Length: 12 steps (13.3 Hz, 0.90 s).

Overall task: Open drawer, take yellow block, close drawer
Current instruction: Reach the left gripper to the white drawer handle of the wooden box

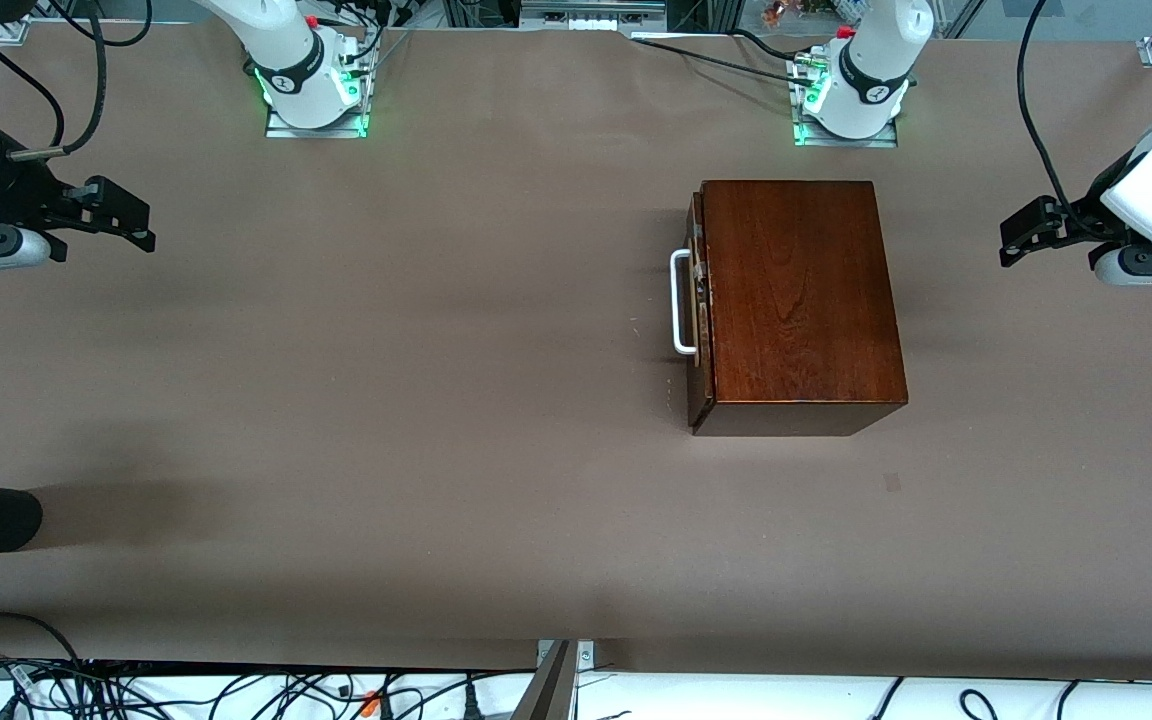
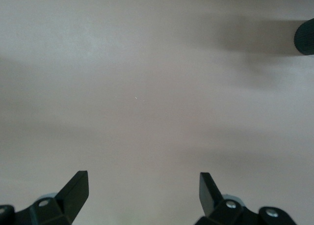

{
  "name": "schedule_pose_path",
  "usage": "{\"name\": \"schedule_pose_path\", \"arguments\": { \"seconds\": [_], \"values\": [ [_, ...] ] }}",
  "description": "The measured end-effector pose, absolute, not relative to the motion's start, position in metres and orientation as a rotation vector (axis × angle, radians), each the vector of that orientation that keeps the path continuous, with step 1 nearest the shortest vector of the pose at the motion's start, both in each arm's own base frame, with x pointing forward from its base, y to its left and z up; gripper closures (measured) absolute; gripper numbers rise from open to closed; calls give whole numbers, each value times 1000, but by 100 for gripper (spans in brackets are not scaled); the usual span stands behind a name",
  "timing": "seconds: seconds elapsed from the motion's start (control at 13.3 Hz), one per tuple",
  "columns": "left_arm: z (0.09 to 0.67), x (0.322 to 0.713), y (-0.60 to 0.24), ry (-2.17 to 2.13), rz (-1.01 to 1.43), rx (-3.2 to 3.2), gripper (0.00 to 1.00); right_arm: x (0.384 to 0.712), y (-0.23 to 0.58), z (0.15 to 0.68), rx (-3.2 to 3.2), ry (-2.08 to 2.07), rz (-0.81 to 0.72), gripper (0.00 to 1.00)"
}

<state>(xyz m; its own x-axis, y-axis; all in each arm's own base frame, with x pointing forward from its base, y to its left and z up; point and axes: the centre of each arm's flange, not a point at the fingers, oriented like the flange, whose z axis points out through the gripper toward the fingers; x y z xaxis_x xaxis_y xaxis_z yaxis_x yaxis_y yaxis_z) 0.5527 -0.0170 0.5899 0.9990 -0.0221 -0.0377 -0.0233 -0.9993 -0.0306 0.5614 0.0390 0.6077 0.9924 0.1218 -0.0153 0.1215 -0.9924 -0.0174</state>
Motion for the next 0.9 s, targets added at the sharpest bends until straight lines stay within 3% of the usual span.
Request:
{"name": "schedule_pose_path", "arguments": {
  "seconds": [0.9],
  "values": [
    [582,553,-50,128,88,-3110,0,561,39,608,-3119,-191,25,0]
  ]
}}
